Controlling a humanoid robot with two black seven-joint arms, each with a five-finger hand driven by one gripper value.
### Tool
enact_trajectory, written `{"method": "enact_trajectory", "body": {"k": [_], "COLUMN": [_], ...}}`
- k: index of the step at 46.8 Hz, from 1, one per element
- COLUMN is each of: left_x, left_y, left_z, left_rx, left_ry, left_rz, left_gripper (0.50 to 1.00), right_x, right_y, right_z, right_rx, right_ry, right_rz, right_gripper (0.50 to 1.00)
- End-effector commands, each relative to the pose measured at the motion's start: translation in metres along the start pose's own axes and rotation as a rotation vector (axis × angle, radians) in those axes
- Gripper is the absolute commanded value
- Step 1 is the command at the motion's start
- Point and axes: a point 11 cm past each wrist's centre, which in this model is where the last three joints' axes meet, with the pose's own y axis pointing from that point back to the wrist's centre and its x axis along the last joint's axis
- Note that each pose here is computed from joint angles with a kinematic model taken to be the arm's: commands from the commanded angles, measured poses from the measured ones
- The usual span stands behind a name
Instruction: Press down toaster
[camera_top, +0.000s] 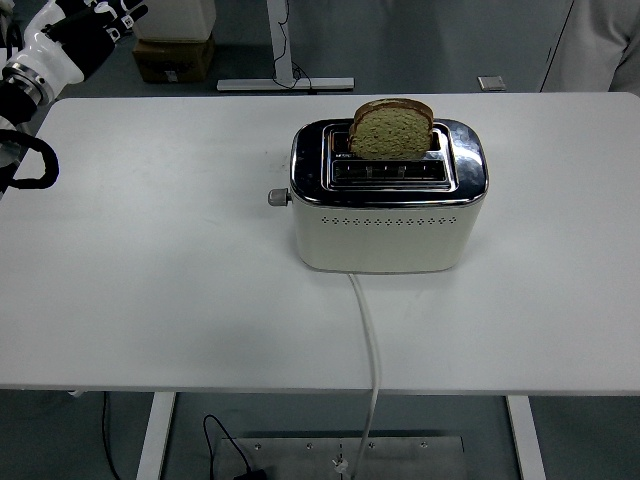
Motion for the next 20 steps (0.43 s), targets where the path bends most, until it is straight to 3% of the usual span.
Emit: {"method": "enact_trajectory", "body": {"k": [1, 20], "left_x": [0.009, 0.03], "left_y": [0.005, 0.021], "left_z": [-0.011, -0.046], "left_rx": [0.017, 0.078], "left_ry": [0.006, 0.025], "left_rz": [0.027, 0.098], "left_gripper": [1.0, 1.0], "right_x": [0.0, 0.0], "right_y": [0.0, 0.0], "right_z": [0.0, -0.001], "right_rx": [0.0, 0.005], "right_ry": [0.0, -0.005], "right_rz": [0.0, 0.001], "right_gripper": [1.0, 1.0]}}
